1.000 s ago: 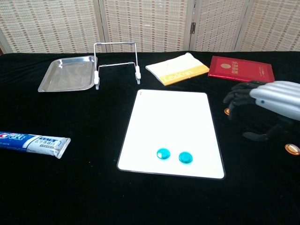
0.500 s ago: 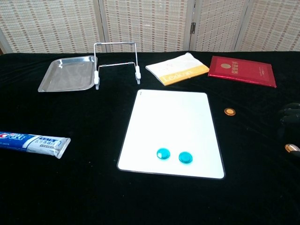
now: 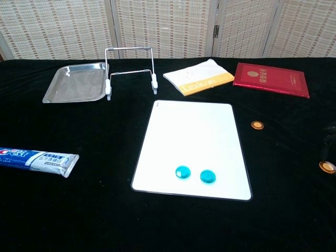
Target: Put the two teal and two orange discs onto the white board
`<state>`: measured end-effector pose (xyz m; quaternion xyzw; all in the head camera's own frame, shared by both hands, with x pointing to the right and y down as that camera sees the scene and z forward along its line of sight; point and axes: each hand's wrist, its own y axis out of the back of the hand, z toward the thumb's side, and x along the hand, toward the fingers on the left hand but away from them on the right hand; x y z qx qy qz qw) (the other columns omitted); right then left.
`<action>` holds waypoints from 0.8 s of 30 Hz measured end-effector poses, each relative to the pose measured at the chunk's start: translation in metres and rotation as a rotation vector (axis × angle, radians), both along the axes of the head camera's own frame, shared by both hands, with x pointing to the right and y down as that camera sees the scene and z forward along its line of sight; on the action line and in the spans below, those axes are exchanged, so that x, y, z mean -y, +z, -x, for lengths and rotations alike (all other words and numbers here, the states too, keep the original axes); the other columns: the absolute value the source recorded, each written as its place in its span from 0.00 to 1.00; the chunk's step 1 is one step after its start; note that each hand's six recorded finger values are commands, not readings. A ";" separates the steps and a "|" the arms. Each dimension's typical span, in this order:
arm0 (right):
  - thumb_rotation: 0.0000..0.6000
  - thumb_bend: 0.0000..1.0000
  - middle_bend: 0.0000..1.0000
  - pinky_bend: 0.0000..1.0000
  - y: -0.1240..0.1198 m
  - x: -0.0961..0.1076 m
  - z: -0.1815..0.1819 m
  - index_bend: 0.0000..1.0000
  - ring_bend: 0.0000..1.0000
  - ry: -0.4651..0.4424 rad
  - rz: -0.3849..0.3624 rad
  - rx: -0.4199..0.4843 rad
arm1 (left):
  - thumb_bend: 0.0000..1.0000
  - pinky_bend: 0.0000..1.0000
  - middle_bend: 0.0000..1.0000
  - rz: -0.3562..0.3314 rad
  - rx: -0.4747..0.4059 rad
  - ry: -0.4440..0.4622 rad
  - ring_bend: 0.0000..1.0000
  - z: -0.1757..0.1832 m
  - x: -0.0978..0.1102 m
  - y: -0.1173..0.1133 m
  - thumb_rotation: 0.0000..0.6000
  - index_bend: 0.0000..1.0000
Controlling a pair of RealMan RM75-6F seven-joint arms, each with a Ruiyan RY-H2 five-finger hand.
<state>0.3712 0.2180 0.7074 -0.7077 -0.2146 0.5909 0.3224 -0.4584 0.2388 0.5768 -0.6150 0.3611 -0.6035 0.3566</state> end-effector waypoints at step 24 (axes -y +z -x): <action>0.90 0.41 0.22 0.00 0.007 0.001 0.009 0.52 0.03 -0.019 0.008 0.008 | 0.15 0.00 0.00 0.009 0.005 -0.006 0.00 0.003 -0.001 0.003 1.00 0.00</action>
